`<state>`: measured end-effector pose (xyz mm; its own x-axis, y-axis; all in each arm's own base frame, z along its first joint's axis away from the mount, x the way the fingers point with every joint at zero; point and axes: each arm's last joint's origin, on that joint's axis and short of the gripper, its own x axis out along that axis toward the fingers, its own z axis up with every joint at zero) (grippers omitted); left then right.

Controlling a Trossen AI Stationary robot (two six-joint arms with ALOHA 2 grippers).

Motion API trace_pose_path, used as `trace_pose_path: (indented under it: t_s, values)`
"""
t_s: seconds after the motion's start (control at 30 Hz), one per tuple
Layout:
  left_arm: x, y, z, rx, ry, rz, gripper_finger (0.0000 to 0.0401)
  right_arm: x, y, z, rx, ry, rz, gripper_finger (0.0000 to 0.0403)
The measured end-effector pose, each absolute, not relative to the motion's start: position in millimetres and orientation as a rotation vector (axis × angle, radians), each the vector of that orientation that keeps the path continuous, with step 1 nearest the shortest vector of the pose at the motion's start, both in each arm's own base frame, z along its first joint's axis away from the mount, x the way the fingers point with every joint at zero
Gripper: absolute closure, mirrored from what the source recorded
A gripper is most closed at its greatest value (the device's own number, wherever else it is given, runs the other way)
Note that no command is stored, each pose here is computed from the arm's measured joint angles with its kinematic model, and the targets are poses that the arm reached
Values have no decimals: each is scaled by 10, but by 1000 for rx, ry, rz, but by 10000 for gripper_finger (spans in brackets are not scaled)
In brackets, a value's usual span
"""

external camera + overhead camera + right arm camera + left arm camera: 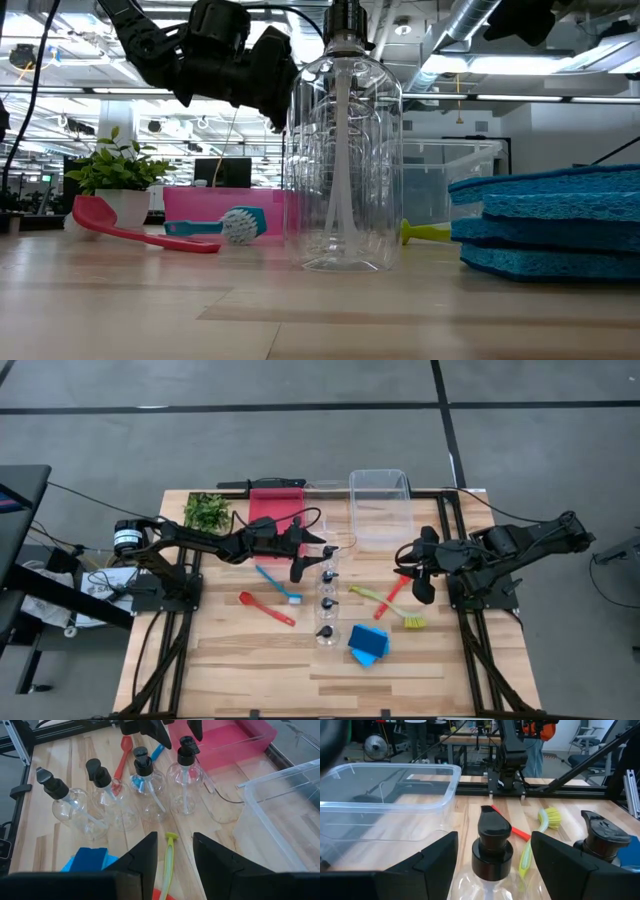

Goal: Pick & Place Kitchen Sink Supplies
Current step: Put the spray bottle into the pink bin

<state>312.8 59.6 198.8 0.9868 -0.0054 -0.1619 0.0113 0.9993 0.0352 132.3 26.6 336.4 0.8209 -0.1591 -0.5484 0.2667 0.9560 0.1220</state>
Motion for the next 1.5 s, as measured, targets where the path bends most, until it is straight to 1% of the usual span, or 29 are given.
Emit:
trace_pose_path:
  t_s: [1.23, 1.33, 1.5]
  values:
    - [3133, 601, 1995, 33, 164, 5, 148, 1323, 266, 3364, 195, 565, -228, 284]
    - [3182, 612, 2001, 33, 158, 7, 148, 1323, 266, 3364, 194, 565, -227, 284]
    - [3300, 623, 1882, -33, 198, -37, 148, 1323, 266, 3364, 190, 566, -226, 284]
